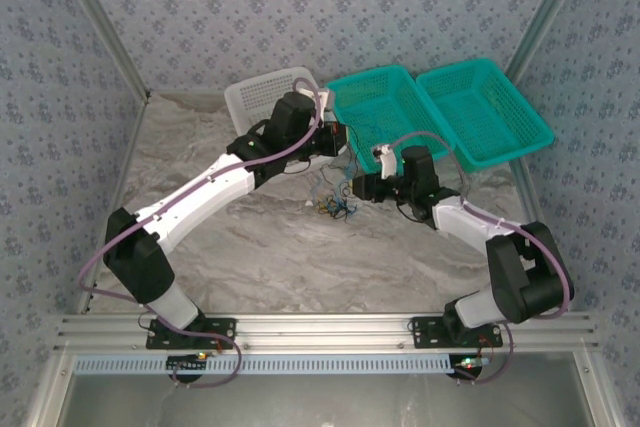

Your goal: Untangle the cables

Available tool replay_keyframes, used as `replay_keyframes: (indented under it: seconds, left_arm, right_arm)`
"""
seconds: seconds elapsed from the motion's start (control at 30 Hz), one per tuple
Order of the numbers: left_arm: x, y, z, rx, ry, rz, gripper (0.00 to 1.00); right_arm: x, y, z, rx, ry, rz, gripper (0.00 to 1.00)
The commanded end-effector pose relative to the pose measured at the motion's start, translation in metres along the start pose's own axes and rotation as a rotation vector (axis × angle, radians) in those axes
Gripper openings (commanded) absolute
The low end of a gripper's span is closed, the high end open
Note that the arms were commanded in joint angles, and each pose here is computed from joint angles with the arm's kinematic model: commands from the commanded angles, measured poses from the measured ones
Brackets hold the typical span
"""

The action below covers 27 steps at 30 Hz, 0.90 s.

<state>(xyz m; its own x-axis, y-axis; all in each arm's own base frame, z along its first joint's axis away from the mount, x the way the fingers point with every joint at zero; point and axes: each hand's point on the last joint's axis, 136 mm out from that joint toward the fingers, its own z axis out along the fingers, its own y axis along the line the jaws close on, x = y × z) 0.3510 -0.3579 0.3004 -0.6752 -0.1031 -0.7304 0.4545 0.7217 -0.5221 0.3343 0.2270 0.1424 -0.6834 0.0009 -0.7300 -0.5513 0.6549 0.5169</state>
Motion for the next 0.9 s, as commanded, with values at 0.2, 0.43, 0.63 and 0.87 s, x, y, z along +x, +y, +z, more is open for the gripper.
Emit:
replay_keyframes:
  seconds: [0.2,0.43,0.63,0.87]
  left_arm:
    - [-0.055,0.013,-0.043,-0.046,-0.193,-0.014,0.00]
    - [-0.091,0.029,-0.079,-0.136,-0.342,0.034,0.00]
    - [-0.104,0.038,-0.102,-0.198,-0.402,0.064,0.00]
    - [-0.110,0.032,-0.111,-0.199,-0.399,0.098,0.00]
  right_arm:
    - [0.041,-0.027,-0.007,0.146,0.078,0.046,0.06]
    - [0.089,-0.061,-0.015,0.306,0.201,0.135,0.00]
    - [0.104,-0.077,-0.022,0.399,0.240,0.170,0.00]
    - [0.097,-0.076,-0.031,0.423,0.222,0.177,0.00]
